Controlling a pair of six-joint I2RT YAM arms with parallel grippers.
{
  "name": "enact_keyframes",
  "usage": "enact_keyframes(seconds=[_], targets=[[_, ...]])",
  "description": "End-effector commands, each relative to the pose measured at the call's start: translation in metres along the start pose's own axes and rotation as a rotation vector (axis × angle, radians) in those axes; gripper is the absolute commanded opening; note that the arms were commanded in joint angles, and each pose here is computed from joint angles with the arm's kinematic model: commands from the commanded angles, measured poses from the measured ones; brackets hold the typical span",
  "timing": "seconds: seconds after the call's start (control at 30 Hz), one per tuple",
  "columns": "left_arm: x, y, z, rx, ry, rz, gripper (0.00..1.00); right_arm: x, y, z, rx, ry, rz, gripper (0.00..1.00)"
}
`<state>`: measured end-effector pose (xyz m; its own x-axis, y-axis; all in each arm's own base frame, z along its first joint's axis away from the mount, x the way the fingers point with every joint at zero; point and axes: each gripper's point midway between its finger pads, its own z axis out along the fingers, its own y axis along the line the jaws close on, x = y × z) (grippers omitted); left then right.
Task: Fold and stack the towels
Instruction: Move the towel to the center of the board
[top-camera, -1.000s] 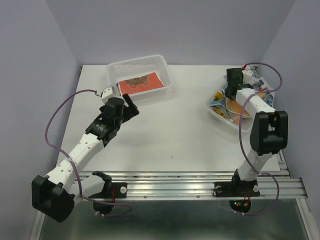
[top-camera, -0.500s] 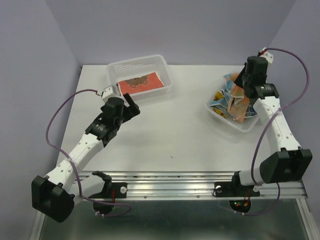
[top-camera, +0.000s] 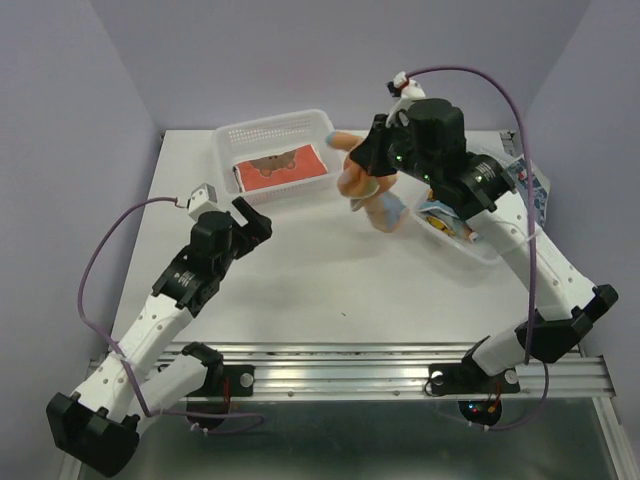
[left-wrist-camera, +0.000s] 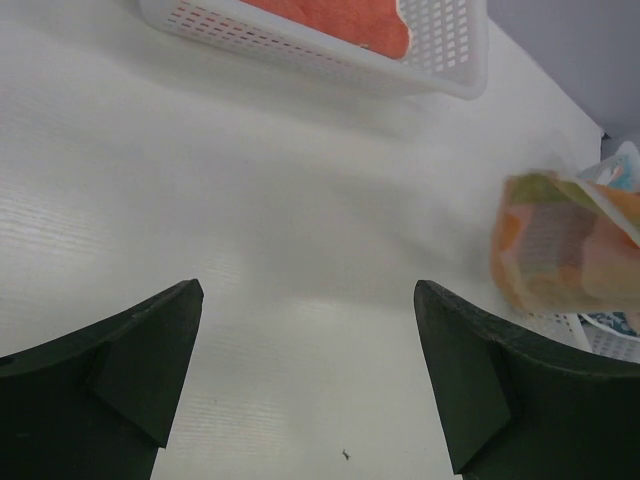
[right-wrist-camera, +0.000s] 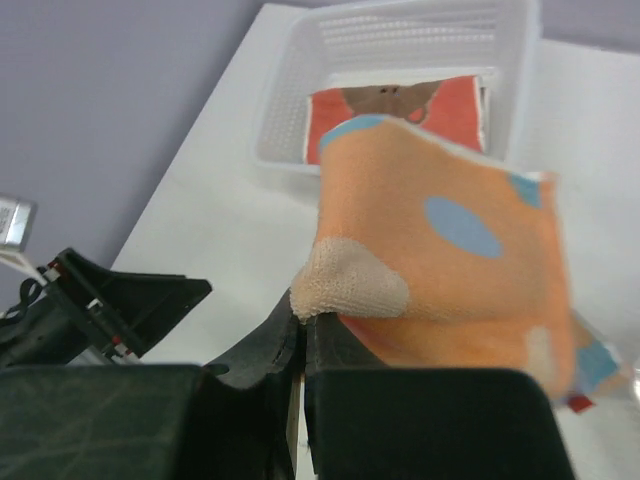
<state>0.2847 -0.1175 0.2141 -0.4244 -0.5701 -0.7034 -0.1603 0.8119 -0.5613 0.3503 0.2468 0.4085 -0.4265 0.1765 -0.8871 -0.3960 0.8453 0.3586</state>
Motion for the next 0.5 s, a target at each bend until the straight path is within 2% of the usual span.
enact_keyframes(seconds=[0.0, 0.07, 0.17, 0.2, 0.23, 0.27, 0.3, 0.33, 0.37, 0.4, 0.43, 0.47], targets=[[0.008, 0.015, -0.014, -0.03, 0.013, -0.045, 0.99, -0.019, 0.052, -0.021, -0.089, -0.065, -0.035, 0.01], [0.009, 0.025, -0.021, -0.057, -0.001, -0.065, 0.99, -0.015, 0.069, -0.031, -0.16, -0.065, -0.016, 0.01], [0.011, 0.042, -0.032, -0.112, -0.014, -0.103, 0.99, 0.011, 0.059, -0.03, -0.159, -0.051, 0.007, 0.01], [0.012, 0.046, -0.035, -0.121, -0.015, -0.112, 0.99, 0.023, 0.05, -0.028, -0.128, -0.042, 0.014, 0.02], [0.018, 0.055, -0.037, -0.15, -0.005, -0.115, 0.99, 0.063, 0.022, -0.016, -0.031, 0.021, 0.013, 0.04], [0.016, 0.058, -0.041, -0.156, -0.021, -0.145, 0.99, 0.084, 0.006, -0.014, 0.026, 0.048, 0.044, 0.06], [0.019, 0.064, -0.044, -0.177, -0.018, -0.152, 0.99, 0.094, -0.009, -0.022, 0.074, 0.037, 0.063, 0.09], [0.021, 0.068, -0.045, -0.186, -0.018, -0.161, 0.99, 0.124, -0.03, -0.02, 0.145, 0.077, 0.074, 0.14], [0.023, 0.069, -0.046, -0.186, -0.017, -0.169, 0.99, 0.175, -0.068, -0.019, 0.287, 0.141, 0.1, 0.26], [0.025, 0.071, -0.047, -0.191, -0.009, -0.169, 0.99, 0.198, -0.09, -0.026, 0.358, 0.173, 0.115, 0.34], [0.028, 0.072, -0.046, -0.192, 0.001, -0.167, 0.99, 0.23, -0.113, -0.031, 0.438, 0.226, 0.129, 0.53], [0.032, 0.072, -0.047, -0.189, 0.018, -0.164, 0.99, 0.24, -0.131, -0.036, 0.505, 0.241, 0.142, 0.58]])
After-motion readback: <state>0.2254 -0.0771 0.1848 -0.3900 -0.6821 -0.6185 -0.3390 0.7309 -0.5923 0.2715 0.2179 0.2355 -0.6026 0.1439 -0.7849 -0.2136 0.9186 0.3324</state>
